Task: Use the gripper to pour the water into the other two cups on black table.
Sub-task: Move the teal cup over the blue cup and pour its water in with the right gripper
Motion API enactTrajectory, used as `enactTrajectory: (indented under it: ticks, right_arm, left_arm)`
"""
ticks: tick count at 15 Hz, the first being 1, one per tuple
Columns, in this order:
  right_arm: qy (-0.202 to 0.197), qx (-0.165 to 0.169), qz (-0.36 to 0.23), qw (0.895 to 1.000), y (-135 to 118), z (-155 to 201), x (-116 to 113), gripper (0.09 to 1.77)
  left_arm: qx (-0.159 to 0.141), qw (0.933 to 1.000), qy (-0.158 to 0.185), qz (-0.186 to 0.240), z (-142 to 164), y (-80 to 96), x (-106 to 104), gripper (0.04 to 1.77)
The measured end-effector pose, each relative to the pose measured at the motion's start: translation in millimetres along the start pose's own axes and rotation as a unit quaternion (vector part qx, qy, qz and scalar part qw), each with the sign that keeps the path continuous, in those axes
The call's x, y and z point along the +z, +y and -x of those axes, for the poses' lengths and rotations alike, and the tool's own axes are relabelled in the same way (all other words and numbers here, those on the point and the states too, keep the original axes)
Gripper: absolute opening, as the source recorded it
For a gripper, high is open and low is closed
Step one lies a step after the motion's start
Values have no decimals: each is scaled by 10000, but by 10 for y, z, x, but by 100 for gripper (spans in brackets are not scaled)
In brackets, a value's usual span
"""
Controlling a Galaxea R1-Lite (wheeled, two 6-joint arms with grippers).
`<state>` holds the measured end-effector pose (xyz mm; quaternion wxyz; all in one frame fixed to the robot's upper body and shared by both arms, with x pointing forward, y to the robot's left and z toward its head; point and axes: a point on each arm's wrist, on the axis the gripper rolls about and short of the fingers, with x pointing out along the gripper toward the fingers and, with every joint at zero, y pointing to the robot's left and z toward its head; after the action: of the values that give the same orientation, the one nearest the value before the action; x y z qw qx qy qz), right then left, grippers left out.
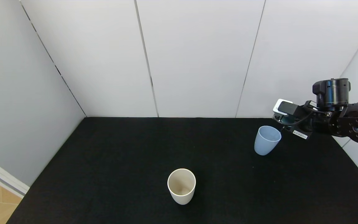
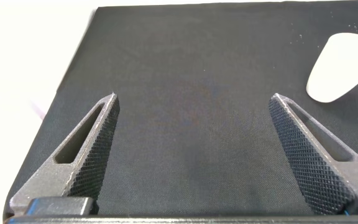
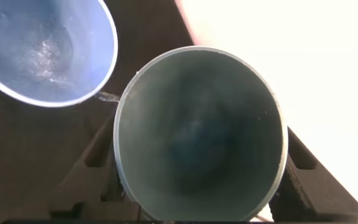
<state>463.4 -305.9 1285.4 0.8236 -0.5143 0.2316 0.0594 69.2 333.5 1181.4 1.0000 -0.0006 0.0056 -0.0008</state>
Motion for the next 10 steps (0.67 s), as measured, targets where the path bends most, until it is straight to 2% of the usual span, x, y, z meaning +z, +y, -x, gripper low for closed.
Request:
enactTrajectory:
  ticks: [10]
  right_arm:
    - [51,-97,430,9990,4,8,66,123]
  left_arm:
    - [0,10000,0,0,0,0,0,172]
